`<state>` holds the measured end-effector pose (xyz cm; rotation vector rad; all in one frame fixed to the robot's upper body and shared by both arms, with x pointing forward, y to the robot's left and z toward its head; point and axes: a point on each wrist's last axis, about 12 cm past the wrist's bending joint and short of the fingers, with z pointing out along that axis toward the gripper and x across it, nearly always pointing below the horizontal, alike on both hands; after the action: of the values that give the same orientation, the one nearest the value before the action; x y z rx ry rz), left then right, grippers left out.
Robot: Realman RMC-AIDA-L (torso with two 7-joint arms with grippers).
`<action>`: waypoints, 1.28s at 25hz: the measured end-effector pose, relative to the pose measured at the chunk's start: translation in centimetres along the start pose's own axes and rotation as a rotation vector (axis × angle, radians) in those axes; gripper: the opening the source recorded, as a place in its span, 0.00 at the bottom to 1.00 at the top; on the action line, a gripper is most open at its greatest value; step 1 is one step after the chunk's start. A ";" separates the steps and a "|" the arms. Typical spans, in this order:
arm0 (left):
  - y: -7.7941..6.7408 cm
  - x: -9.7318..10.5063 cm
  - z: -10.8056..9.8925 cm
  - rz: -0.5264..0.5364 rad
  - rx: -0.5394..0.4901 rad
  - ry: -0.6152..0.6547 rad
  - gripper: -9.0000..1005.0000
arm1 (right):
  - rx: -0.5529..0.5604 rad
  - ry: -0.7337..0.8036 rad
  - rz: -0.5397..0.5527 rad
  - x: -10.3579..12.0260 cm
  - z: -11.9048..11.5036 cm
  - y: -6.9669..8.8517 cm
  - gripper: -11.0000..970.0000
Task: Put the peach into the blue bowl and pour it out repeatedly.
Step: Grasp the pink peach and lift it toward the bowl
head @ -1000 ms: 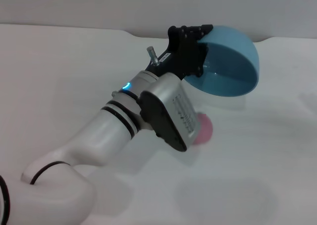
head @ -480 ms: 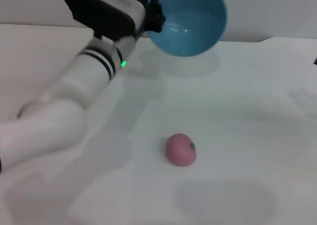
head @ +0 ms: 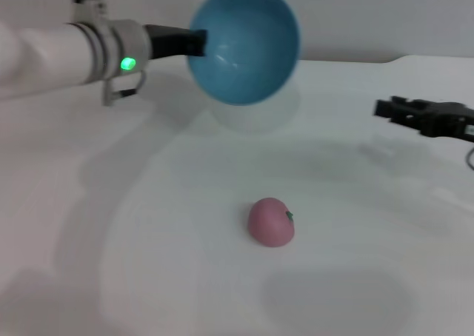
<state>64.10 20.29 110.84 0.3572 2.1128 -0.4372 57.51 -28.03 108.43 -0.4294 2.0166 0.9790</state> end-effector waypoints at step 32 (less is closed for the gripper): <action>5.9 5.3 -8.4 -0.361 -0.065 0.602 0.01 | -0.170 0.646 -0.397 1.4 11.7 8.3 0.47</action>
<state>57.52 29.73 109.65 0.0644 2.7910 -0.5106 57.97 -13.67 107.27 -1.3214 2.2694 0.8220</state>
